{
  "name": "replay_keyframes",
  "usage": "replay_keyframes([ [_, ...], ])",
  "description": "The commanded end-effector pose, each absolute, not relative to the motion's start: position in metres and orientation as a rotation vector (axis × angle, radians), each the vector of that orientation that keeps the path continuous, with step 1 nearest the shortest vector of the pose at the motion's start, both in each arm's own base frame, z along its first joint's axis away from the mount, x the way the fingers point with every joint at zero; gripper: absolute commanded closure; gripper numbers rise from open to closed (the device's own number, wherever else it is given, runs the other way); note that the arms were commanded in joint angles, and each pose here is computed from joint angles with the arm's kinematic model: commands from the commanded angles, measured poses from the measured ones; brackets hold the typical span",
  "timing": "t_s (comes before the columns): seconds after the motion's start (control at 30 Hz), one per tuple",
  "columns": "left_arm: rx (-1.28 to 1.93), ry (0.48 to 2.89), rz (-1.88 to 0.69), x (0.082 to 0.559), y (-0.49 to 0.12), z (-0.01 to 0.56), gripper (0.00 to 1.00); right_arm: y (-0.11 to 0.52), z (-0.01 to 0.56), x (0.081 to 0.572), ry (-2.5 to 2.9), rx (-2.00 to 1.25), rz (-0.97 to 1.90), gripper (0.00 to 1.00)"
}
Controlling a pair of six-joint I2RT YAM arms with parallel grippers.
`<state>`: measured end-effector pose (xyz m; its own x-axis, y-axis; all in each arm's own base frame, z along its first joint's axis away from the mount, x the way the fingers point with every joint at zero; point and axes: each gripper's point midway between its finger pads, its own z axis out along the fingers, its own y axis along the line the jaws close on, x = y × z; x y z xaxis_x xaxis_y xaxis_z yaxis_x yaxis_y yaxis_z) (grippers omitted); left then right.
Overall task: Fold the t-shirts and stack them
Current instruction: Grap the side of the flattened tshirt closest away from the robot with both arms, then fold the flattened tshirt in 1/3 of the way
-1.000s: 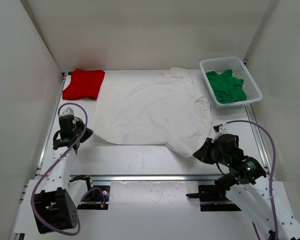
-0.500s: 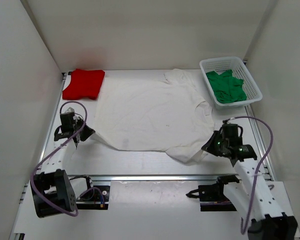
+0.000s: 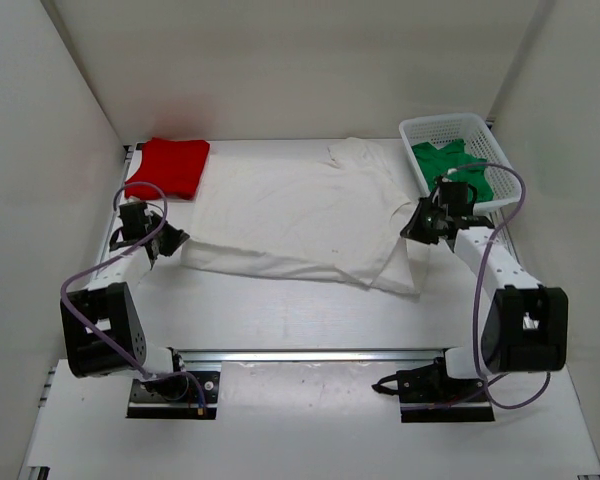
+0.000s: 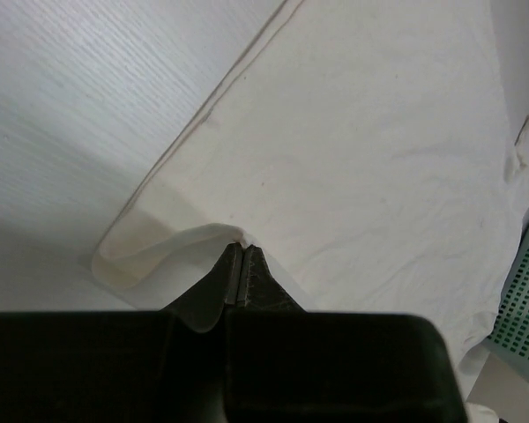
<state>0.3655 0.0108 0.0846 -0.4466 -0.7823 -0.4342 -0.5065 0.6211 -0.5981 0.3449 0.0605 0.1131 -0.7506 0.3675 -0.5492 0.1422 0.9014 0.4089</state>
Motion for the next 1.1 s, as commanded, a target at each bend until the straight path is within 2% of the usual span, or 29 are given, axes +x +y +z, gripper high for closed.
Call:
replay_keyframes([
  [0.0,-1.016,2.058,-0.509,0.389,0.021,0.1,1.0,0.057,0.132,0.396,2.299,0.298,0.425,1.0],
  [0.27,-1.061,2.057,-0.505,0.412,0.028,0.088,1.0,0.051,0.139,0.454,2.274,0.29,0.415,1.0],
  [0.63,-1.039,2.078,-0.557,0.447,0.022,0.072,1.0,0.054,0.111,0.476,2.3,0.295,0.39,1.0],
  [0.77,-1.073,2.095,-0.552,0.447,0.03,0.059,0.96,0.053,0.111,0.488,2.288,0.305,0.382,1.0],
  [0.87,-1.052,2.082,-0.557,0.446,0.031,0.066,0.85,0.053,0.111,0.496,2.291,0.302,0.384,1.0],
  [0.9,-1.046,2.072,-0.551,0.445,0.032,0.073,0.78,0.056,0.122,0.502,2.271,0.3,0.394,0.98],
  [0.93,-1.043,2.074,-0.537,0.442,0.032,0.073,0.69,0.058,0.117,0.501,2.291,0.287,0.395,0.93],
  [1.03,-1.035,2.011,-0.519,0.433,0.039,0.097,0.53,0.062,0.13,0.503,2.279,0.265,0.385,0.8],
  [1.07,-1.044,2.011,-0.507,0.425,0.042,0.094,0.51,0.063,0.142,0.502,2.258,0.253,0.39,0.78],
])
